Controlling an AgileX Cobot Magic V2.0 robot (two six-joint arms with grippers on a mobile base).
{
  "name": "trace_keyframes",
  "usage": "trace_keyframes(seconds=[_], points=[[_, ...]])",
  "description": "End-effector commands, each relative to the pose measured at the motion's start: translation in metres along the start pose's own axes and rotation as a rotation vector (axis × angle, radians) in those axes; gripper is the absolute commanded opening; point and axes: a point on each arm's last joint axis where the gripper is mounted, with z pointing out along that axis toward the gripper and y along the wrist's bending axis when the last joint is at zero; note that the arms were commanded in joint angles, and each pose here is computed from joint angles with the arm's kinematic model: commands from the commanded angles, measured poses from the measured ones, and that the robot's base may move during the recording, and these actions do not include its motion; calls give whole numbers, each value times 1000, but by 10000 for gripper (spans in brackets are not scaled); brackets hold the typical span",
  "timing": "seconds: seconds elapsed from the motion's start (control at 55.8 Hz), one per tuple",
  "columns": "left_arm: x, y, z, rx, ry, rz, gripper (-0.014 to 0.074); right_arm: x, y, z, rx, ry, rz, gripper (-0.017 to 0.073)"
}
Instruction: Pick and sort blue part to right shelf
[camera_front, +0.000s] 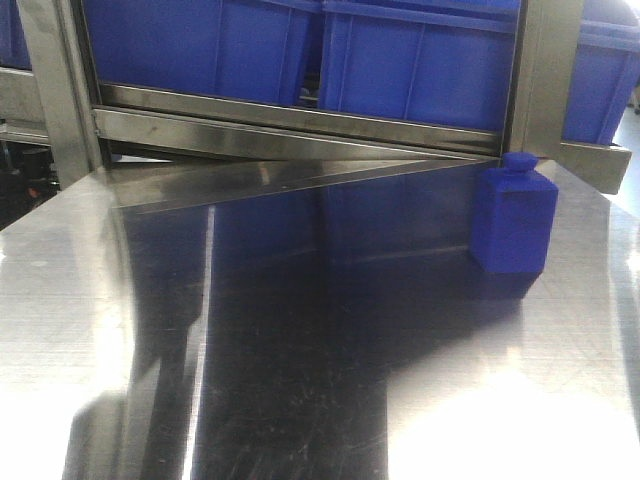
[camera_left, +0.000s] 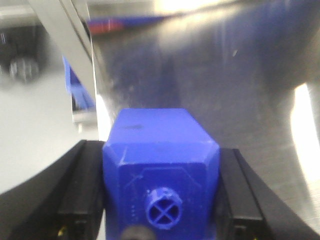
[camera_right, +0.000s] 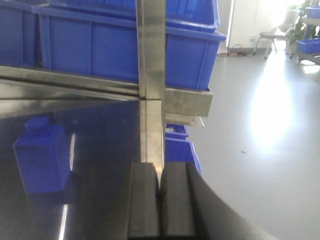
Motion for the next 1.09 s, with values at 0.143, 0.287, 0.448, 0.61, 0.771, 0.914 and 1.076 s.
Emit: trace_keyframes(seconds=[0.143, 0.287, 0.448, 0.61, 0.771, 0.914, 1.076], points=[[42, 4, -58, 37, -382, 8, 333, -47, 2, -9, -6, -199, -5, 32], [73, 6, -72, 45, -464, 7, 333, -85, 5, -18, -10, -146, -6, 32], [95, 7, -79, 47, -490, 6, 333, -130, 9, -14, -17, 1, 9, 32], [98, 8, -82, 48, -506, 5, 333, -181, 22, 0, -155, 148, 69, 104], [97, 7, -83, 49, -520, 5, 333, -205, 43, 34, -335, 334, 55, 375], [97, 7, -83, 49, -520, 5, 333, -205, 58, 68, -381, 373, 49, 489], [97, 7, -83, 49, -520, 5, 333, -189, 69, 104, -375, 543, 82, 538]])
